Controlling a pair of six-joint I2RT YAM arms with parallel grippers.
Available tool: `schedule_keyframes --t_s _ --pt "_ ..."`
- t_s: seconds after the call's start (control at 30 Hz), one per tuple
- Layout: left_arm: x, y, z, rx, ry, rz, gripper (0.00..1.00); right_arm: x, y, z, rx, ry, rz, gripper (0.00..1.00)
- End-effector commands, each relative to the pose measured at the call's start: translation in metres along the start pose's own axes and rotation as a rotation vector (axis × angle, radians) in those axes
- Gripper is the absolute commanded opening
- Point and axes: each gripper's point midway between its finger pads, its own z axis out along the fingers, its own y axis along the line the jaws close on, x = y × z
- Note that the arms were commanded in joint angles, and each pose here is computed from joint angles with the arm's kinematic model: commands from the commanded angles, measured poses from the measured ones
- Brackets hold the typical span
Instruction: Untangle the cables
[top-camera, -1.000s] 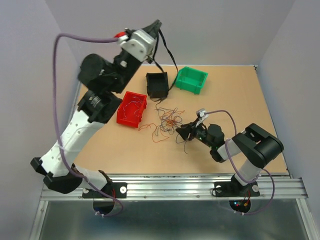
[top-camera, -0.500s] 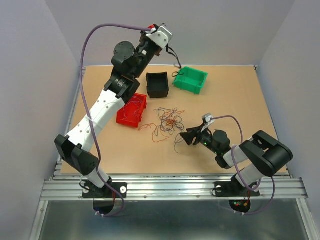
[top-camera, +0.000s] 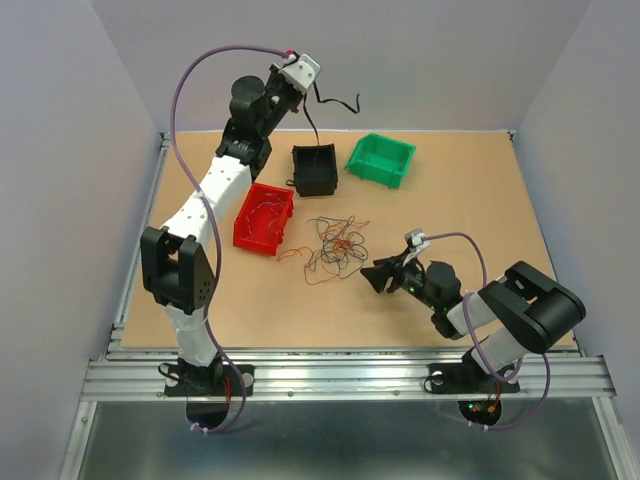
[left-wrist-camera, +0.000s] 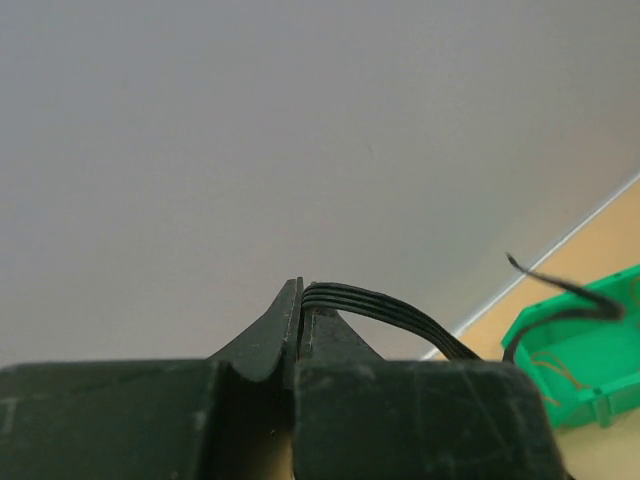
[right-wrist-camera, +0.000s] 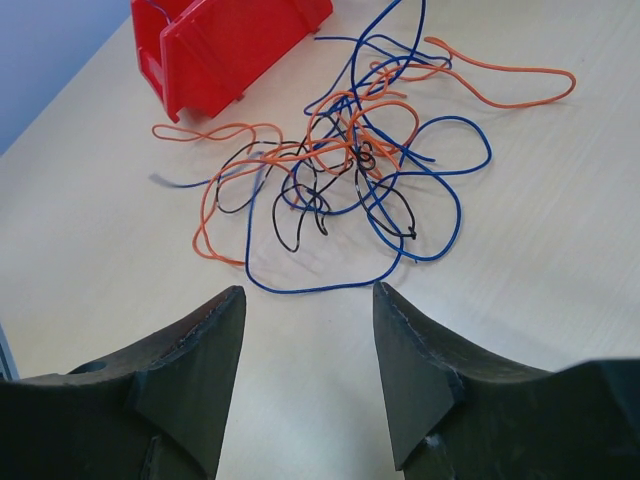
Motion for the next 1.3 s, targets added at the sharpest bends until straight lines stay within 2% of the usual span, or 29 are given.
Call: schedule_keyframes --t_s 0.0,0.13,0.43,0.63,0.9,1.13,1.27 --pt "0.000 0.012 0.002 -0.014 -0.066 -0.002 0.00 -0.112 0.057 -0.013 -0.226 -0.459 -0.076 0.59" --pt "0.008 0.021 0.002 -0.033 -0.063 -0.015 0.00 -0.113 0.057 -0.014 -0.226 -0.461 -0.073 0.59" --pt "-0.057 0.051 -0.015 -0.076 -0.178 -0.034 0.00 -0.112 0.056 -0.012 -0.223 -0.455 -0.067 0.59" --pt "-0.093 0.052 -0.033 -0.049 -0.242 -0.076 0.00 -0.112 0.055 -0.013 -0.215 -0.458 -0.067 0.59" --pt "-0.124 0.077 -0.033 -0.133 -0.310 -0.085 0.00 -0.110 0.055 -0.007 -0.227 -0.445 -0.061 0.59" --pt "-0.119 0.078 -0.016 -0.126 -0.307 -0.065 0.00 -0.110 0.057 -0.006 -0.236 -0.446 -0.063 0.59" --pt "-0.087 0.062 0.002 -0.075 -0.267 -0.066 0.00 -0.110 0.059 -0.007 -0.247 -0.443 -0.060 0.59"
